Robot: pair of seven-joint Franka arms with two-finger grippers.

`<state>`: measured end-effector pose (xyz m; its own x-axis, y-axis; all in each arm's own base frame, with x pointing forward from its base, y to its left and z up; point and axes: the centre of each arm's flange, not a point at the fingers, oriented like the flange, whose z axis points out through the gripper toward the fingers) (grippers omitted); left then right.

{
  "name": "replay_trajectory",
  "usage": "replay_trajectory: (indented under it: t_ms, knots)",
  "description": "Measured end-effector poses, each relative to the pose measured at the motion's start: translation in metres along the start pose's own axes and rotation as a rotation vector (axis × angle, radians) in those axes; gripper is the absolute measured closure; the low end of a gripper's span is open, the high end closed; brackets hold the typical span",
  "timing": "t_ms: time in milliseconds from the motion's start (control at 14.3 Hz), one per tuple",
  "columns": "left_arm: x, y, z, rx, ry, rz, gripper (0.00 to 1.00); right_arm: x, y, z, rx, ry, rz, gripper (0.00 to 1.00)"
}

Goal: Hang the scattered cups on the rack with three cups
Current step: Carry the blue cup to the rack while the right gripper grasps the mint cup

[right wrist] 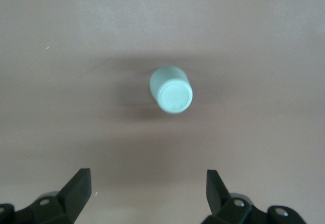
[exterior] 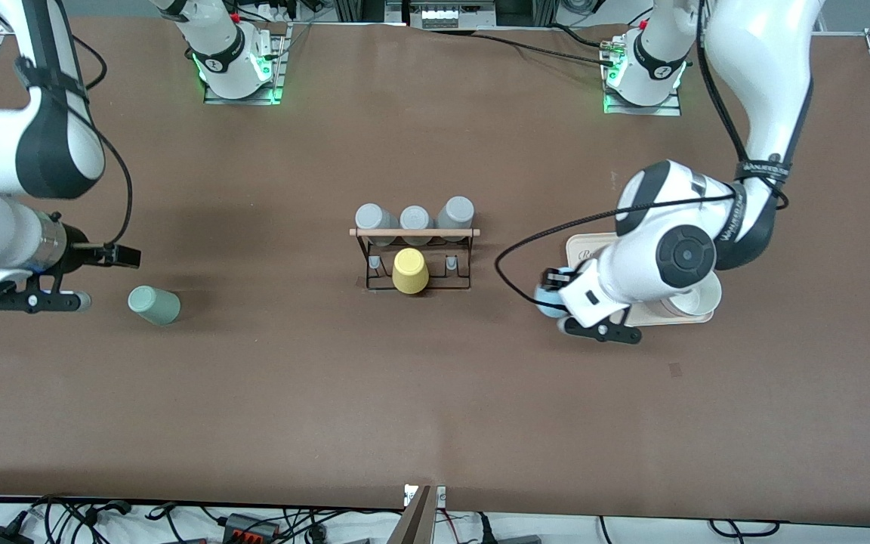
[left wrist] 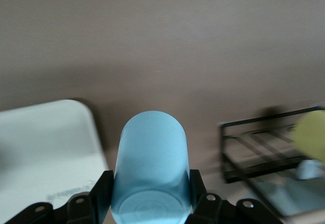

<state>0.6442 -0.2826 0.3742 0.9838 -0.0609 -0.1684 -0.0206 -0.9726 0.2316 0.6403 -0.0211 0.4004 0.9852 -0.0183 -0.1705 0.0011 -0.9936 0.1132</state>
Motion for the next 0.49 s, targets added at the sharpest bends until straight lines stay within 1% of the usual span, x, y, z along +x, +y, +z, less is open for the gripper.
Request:
replay_trajectory:
  t_ms: [209, 349, 488]
  knots:
    - [-0.007, 0.049, -0.015, -0.082, 0.012, -0.115, 0.36, 0.022, 0.006, 0.053, 0.006, -0.01, -0.006, 0.0]
    - [-0.009, 0.074, -0.016, -0.106, 0.014, -0.187, 0.36, 0.032, 0.004, 0.081, 0.008, -0.007, -0.017, 0.0]
    - [-0.012, 0.097, -0.003, -0.107, 0.0, -0.219, 0.36, 0.038, 0.004, 0.102, 0.011, 0.019, -0.041, 0.0]
